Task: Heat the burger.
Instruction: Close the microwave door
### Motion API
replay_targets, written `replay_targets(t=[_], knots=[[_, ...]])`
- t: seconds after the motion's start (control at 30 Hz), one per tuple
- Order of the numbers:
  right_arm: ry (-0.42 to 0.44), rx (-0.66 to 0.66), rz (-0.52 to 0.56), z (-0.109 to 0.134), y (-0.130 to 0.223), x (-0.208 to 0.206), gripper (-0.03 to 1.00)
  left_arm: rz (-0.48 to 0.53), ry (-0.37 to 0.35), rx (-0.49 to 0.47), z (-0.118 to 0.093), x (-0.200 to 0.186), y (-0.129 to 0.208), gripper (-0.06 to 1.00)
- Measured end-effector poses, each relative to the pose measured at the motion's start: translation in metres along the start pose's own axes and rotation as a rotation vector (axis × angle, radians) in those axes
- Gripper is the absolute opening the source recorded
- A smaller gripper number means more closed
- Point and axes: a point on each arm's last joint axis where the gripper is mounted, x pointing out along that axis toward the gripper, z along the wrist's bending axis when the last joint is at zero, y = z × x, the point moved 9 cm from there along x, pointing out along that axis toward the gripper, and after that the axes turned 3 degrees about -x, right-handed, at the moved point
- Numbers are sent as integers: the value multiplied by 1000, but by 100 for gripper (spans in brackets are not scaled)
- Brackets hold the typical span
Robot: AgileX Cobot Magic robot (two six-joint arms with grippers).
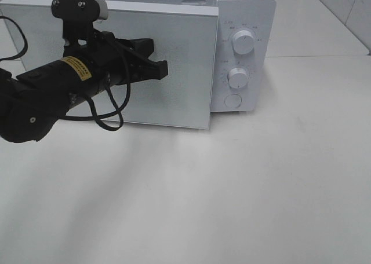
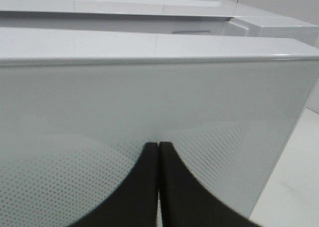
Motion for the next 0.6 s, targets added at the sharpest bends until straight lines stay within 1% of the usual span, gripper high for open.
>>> replay_targets(t=[0.07,0.17,0.23,0.37,0.43,0.5,0.6], knots=[[0,0,0,0,0,0,77,-10,-14,-14,3,10,-1,0],[0,0,0,0,0,0,77,-11,-18,-19,3,12,0,0],[0,0,0,0,0,0,77,-12,-39,-37,8,18,3,0],[0,0,0,0,0,0,77,-15,-44,-41,9,23,4,0],[0,0,0,0,0,0,77,-15,-42,-39,8,25,4,0],[0,0,0,0,0,0,77,-11,-14,-19,1,34,8,0],[0,0,0,0,0,0,77,-6,2,-6,-3,40,12,0]])
